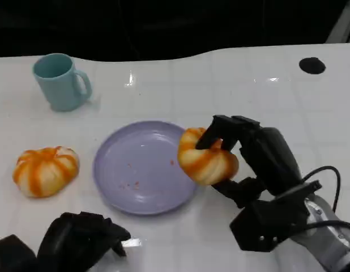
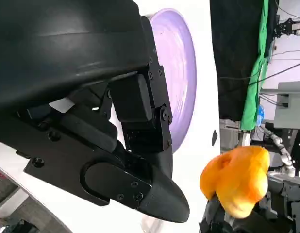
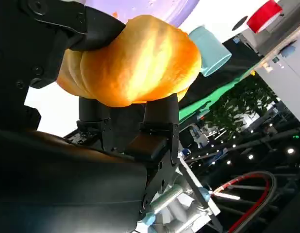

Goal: Grasp the bread from the table and place it into the plate.

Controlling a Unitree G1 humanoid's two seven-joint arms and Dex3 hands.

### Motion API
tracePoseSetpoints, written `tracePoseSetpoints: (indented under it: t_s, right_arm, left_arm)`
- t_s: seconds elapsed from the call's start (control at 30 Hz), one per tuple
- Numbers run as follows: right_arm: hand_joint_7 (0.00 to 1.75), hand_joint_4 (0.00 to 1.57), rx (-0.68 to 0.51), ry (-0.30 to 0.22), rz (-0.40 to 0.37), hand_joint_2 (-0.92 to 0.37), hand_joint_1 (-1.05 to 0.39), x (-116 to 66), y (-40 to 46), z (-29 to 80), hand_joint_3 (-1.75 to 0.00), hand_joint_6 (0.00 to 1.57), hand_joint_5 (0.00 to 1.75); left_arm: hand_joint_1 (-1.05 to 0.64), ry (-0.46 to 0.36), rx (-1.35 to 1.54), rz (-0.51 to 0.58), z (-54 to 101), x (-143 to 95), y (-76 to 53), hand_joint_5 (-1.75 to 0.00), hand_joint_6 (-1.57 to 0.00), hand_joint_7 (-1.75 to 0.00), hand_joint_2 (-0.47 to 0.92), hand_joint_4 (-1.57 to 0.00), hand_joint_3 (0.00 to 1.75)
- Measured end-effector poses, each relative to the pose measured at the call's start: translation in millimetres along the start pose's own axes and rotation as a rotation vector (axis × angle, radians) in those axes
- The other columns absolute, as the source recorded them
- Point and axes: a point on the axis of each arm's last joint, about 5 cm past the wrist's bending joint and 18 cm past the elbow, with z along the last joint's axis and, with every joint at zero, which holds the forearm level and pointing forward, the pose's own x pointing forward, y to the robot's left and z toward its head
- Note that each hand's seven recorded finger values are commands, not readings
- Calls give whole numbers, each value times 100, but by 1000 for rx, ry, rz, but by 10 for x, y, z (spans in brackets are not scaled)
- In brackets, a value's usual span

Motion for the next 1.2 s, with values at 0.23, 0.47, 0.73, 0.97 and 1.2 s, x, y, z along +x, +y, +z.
tracePoseSetpoints:
  t_s: [0.23,0.47,0.73,0.97,1.2]
  right_arm:
    - [155,101,9,-40,24,-18,-8,128,146,89,-159,88,175]
    - [160,99,23,-43,51,-21,-10,171,314,132,-155,85,175]
    - [166,98,27,-78,46,-30,-12,284,474,202,-147,81,175]
    - [135,89,0,-100,75,-36,-11,360,566,253,-134,86,163]
    - [33,53,-56,-67,127,-59,-24,399,594,255,-71,76,100]
  left_arm:
    - [-105,-2,2,-1,-2,-3,-3,-163,-157,-23,85,-82,0]
    - [-105,-2,1,-1,-2,-2,-5,-163,-157,-23,84,-82,0]
    - [-105,-4,1,-4,-5,-10,-19,-164,-157,-24,84,-82,0]
    - [-105,-8,4,-5,-9,-13,-25,-163,-157,-23,83,-83,0]
    - [-105,-9,3,-6,-10,-12,-28,-162,-157,-24,83,-84,0]
